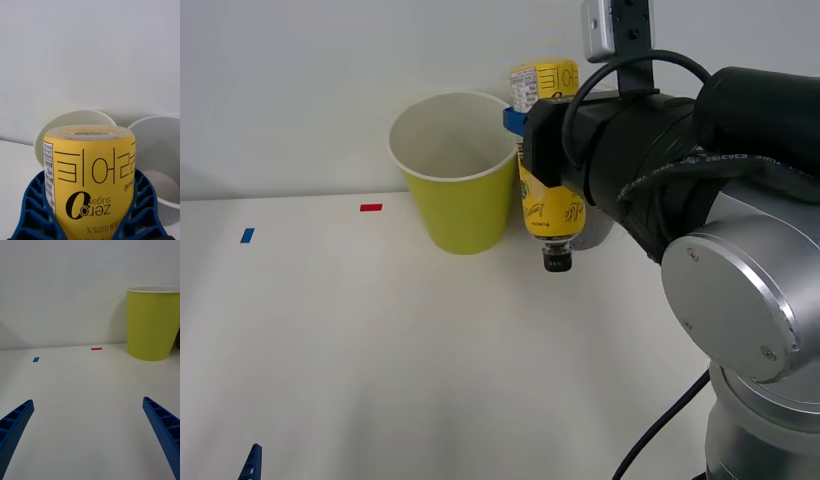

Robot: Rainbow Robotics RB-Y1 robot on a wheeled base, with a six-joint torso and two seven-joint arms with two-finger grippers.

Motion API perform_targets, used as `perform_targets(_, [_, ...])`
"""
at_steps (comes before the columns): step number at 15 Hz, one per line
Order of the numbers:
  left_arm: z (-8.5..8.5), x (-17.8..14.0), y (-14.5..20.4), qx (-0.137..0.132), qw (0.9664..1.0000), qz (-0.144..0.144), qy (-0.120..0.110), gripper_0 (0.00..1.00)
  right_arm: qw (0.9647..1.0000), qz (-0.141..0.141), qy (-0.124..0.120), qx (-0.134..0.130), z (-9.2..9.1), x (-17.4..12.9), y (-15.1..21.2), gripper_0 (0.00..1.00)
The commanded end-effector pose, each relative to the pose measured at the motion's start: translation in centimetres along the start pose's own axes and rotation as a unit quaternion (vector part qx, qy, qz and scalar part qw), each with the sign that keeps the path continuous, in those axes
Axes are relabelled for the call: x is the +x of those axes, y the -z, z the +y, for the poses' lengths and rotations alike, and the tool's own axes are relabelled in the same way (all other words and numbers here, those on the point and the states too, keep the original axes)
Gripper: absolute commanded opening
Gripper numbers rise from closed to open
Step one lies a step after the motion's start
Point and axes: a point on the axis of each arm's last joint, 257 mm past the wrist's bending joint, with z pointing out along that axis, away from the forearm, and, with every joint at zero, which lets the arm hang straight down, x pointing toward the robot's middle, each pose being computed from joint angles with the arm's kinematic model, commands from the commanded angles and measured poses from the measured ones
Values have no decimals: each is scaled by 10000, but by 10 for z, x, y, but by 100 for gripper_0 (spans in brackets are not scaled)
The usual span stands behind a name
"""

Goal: Put cans in the gray bin and PET bottles in the light green bin.

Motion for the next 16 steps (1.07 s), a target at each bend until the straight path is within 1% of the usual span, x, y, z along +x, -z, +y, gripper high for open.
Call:
perform_targets(1, [0,0,0,0,10000,0,0,100,9997,-191,80,-111,18,-17,1,0])
perform_targets(3, [0,0,0,0,10000,0,0,100,9989,-406,69,-231,27,-34,3,0])
perform_targets(5, [0,0,0,0,10000,0,0,100,9969,-687,88,-366,38,-54,-5,0])
perform_targets(7, [0,0,0,0,10000,0,0,100,9951,-896,86,-417,44,-70,-14,0])
perform_targets(8, [0,0,0,0,10000,0,0,100,9935,-1032,104,-464,48,-79,-19,0])
perform_targets(10, [0,0,0,0,10000,0,0,100,9916,-1189,131,-488,51,-88,-31,0])
perform_targets(13, [0,0,0,0,10000,0,0,100,9846,-1608,148,-666,61,-105,-56,0])
perform_targets(15, [0,0,0,0,10000,0,0,100,9802,-1833,167,-730,65,-113,-68,0])
perform_targets(16, [0,0,0,0,10000,0,0,100,9786,-1906,173,-755,67,-116,-74,0])
